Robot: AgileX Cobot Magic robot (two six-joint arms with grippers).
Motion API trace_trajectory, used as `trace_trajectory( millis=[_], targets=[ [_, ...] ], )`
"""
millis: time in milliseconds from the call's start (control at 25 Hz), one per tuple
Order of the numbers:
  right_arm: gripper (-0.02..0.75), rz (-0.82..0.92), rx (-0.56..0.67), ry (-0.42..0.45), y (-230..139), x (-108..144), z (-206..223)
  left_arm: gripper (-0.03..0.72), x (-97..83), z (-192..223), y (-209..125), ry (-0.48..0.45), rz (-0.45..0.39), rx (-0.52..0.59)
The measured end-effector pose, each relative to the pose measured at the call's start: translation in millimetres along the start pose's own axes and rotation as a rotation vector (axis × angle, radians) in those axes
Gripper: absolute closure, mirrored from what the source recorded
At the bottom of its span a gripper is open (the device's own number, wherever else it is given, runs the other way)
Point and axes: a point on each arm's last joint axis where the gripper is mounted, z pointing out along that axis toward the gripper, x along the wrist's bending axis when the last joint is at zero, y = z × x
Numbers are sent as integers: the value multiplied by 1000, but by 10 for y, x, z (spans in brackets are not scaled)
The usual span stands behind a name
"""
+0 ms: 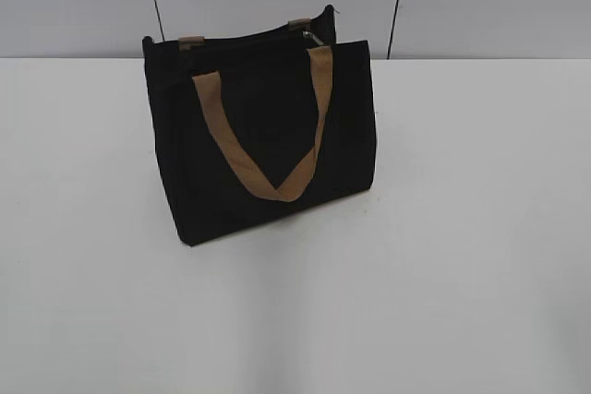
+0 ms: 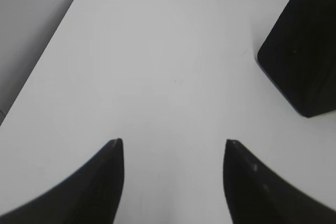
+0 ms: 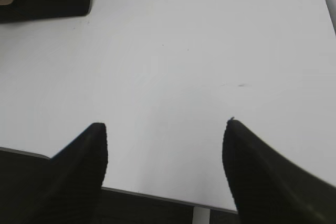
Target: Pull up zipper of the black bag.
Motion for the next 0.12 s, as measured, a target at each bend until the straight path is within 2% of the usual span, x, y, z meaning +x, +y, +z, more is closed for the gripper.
trace_trajectory(
  millis=[120],
  targets=[
    [216, 0, 0, 1, 0, 1, 0, 263, 0, 0, 0, 0, 0, 0]
  ],
)
